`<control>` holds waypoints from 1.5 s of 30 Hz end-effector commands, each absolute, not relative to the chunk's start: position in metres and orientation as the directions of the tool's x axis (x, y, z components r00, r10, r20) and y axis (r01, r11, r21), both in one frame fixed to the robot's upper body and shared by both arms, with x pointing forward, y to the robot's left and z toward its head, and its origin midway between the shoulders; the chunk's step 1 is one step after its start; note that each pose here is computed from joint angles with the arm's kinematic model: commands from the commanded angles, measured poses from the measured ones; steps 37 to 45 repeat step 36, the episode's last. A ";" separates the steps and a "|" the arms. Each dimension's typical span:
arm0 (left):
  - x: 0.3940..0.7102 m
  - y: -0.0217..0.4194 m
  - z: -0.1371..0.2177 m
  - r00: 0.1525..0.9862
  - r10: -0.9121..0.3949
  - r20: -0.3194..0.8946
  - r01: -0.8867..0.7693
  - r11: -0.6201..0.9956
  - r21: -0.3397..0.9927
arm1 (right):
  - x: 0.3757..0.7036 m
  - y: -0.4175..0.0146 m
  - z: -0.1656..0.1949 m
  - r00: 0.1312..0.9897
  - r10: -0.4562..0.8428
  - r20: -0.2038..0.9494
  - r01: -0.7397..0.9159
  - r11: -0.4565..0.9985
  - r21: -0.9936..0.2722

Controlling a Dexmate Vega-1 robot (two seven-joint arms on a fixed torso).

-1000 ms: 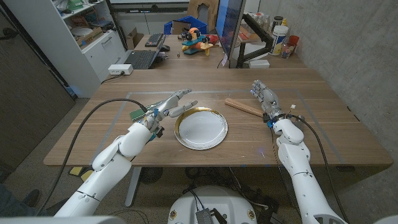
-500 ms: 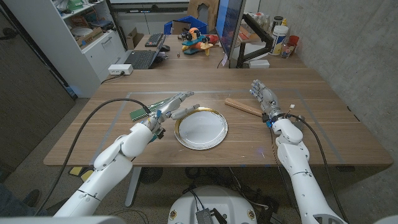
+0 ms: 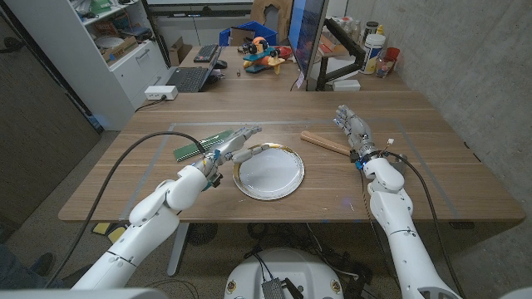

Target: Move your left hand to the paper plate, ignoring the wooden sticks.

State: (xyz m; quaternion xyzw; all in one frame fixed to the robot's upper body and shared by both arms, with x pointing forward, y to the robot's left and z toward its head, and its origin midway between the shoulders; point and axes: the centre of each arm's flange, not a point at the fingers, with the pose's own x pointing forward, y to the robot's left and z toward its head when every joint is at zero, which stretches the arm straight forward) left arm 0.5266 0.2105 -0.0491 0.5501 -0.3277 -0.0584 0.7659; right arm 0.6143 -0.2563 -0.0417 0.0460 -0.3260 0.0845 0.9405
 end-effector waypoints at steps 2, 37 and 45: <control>0.533 0.203 -0.060 0.789 -0.459 0.408 -0.267 0.342 0.901 | 0.614 -0.251 -0.046 0.770 0.119 0.627 -0.189 0.981 0.045; 0.535 0.191 -0.078 0.794 -0.465 0.392 -0.303 0.255 0.918 | 0.599 -0.241 -0.054 0.764 0.123 0.633 -0.188 0.982 0.036; 0.535 0.191 -0.078 0.794 -0.465 0.392 -0.303 0.255 0.918 | 0.599 -0.241 -0.054 0.764 0.123 0.633 -0.188 0.982 0.036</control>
